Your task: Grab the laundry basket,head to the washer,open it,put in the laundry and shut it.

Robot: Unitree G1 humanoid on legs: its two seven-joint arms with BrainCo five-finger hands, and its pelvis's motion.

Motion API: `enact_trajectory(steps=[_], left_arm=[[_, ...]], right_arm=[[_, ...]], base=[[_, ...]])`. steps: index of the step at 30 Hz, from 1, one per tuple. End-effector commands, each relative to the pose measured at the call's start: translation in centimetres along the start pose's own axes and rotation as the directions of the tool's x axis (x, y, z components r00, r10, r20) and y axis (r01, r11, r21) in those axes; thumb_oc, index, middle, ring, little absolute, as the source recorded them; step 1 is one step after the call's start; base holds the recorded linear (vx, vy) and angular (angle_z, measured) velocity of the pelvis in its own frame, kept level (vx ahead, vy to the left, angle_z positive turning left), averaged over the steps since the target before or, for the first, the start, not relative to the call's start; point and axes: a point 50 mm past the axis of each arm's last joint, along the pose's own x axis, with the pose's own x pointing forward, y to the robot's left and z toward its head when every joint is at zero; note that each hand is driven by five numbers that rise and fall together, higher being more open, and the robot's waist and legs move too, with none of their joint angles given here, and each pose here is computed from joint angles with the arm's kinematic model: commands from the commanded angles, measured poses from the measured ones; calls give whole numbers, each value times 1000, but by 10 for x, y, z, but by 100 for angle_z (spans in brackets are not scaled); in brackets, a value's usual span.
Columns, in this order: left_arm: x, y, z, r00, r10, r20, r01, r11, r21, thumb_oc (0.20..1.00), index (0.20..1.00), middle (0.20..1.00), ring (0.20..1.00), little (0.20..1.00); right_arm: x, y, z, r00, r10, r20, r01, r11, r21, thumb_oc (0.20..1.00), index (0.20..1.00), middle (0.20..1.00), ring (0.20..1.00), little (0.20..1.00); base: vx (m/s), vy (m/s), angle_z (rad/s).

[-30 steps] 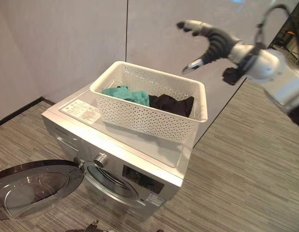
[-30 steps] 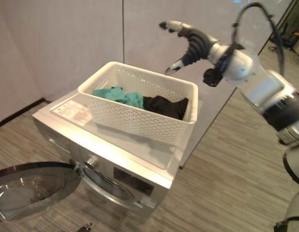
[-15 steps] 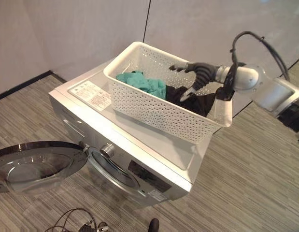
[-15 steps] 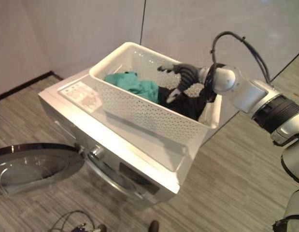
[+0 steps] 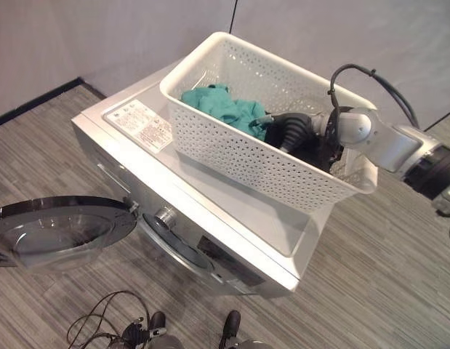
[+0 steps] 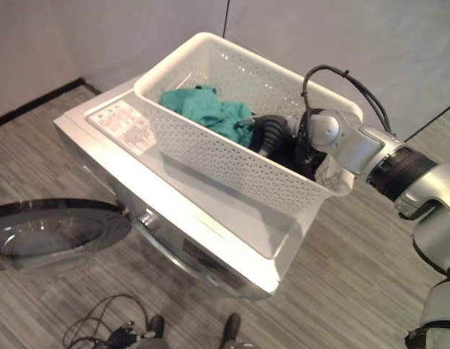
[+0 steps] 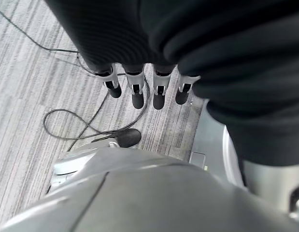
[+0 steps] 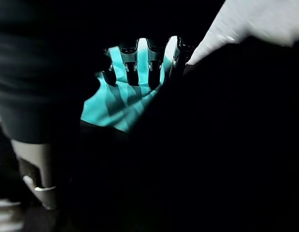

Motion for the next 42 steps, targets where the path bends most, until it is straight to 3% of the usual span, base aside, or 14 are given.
enact_trajectory(steps=[1,6,7,8,9,14,19,22,23,28,30,31,32,42], left_arm=[[3,6,9,1000,14,10,-14,1000,3,1000,1000,1000,1000,1000],[3,4,11,1000,9,14,-9,1000,12,1000,1000,1000,1000,1000],[3,3,11,1000,8,13,-8,1000,20,1000,1000,1000,1000,1000],[3,3,11,1000,7,13,-8,1000,20,1000,1000,1000,1000,1000],[3,3,11,1000,7,13,-8,1000,20,1000,1000,1000,1000,1000],[3,0,10,1000,-2,11,1,999,44,1000,1000,1000,1000,1000],[2,0,5,1000,7,-5,-7,999,43,1000,1000,1000,1000,1000],[2,2,4,1000,18,-12,-17,999,36,1000,1000,1000,1000,1000],[2,1,1,1000,19,-23,-19,999,32,1000,1000,1000,1000,1000],[0,1,-8,999,18,-50,-16,999,36,1000,1000,1000,1000,1000],[-2,-1,-16,997,12,-71,-10,999,38,1000,1000,1000,1000,1000],[-3,-3,-21,996,15,-90,-11,999,39,1000,1000,1000,1000,1000],[-3,-2,-21,996,15,-90,-12,999,39,1000,1000,1000,1000,1000],[-7,-14,-36,988,26,-153,-22,999,28,1000,1000,1000,1000,1000]], right_arm=[[-12,-26,-8,994,-77,-77,71,994,-85,1000,1000,1000,1000,1000],[-6,-18,-11,993,-51,-104,41,995,-96,1000,1000,1000,1000,1000],[-6,-16,-11,994,-40,-101,31,995,-91,583,583,583,583,583],[-6,-16,-11,994,-40,-101,31,995,-91,457,457,457,457,457],[-6,-16,-11,994,-40,-101,31,995,-91,200,200,200,200,200],[-6,-13,-10,996,-17,-91,10,997,-79,200,200,200,200,200],[-10,-26,1,995,-90,-32,87,993,-80,200,200,200,200,200],[-20,-45,7,982,-188,5,188,980,-69,200,200,200,200,200],[-34,-65,11,953,-299,52,301,953,-27,200,200,200,200,200],[-65,-97,0,868,-494,51,490,868,75,200,200,200,200,200],[-83,-116,-6,789,-613,30,604,784,141,200,200,200,200,200],[-101,-137,-9,670,-743,16,718,652,244,200,200,200,200,200],[-101,-137,-10,669,-743,16,718,652,245,200,200,200,200,200],[-118,-158,7,358,-934,16,864,338,375,200,200,200,200,200]], base=[[-41,0,11],[-34,4,2],[0,0,0],[0,0,0],[0,0,0],[-1,8,7],[4,7,-1],[16,4,-7],[36,-5,0],[46,-3,-5],[98,6,-7],[100,7,-5],[76,8,-3],[52,16,-6]])
